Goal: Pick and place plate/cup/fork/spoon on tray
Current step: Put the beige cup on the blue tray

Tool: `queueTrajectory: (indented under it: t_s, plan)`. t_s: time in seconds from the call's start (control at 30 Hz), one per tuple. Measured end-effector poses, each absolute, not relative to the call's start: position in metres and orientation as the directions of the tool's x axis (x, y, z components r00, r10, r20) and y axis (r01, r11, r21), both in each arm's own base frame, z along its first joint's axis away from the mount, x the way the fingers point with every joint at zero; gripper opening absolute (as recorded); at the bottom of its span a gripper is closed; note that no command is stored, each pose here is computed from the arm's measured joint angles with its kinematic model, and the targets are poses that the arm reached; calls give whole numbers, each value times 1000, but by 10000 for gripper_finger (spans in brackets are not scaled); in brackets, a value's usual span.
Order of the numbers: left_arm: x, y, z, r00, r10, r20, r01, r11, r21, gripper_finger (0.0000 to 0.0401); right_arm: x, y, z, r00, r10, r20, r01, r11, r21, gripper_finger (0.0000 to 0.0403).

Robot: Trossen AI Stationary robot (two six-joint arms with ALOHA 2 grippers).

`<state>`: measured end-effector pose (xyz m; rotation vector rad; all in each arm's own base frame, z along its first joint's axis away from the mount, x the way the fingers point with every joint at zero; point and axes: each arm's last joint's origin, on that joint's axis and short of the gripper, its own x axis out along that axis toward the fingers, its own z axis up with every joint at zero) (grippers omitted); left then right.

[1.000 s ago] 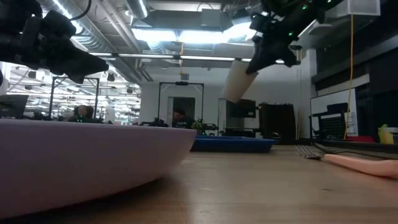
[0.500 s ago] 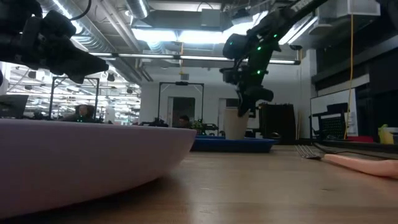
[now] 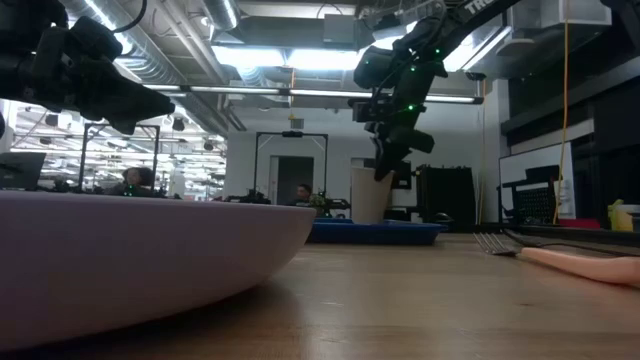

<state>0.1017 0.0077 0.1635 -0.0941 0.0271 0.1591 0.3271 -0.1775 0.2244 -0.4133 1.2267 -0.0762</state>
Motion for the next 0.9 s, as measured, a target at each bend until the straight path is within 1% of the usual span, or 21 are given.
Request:
queueTrajectory:
  t_s: [0.37, 0.5, 0.73, 0.9]
  plan:
    - [102, 8, 164, 987, 157, -35, -159, 983, -91, 79, 327, -177, 224, 357, -255, -898, -167, 929, -331, 28]
    - [102, 8, 163, 987, 156, -35, -159, 983, -91, 79, 326, -177, 224, 346, -251, -904, -121, 943, -309, 28]
    - [102, 8, 163, 987, 157, -35, -159, 983, -91, 79, 324, -175, 223, 323, -230, -918, -131, 950, -284, 29]
    - [102, 8, 163, 987, 157, -35, -159, 983, -91, 79, 325, -175, 223, 336, -237, -912, -106, 952, -287, 29]
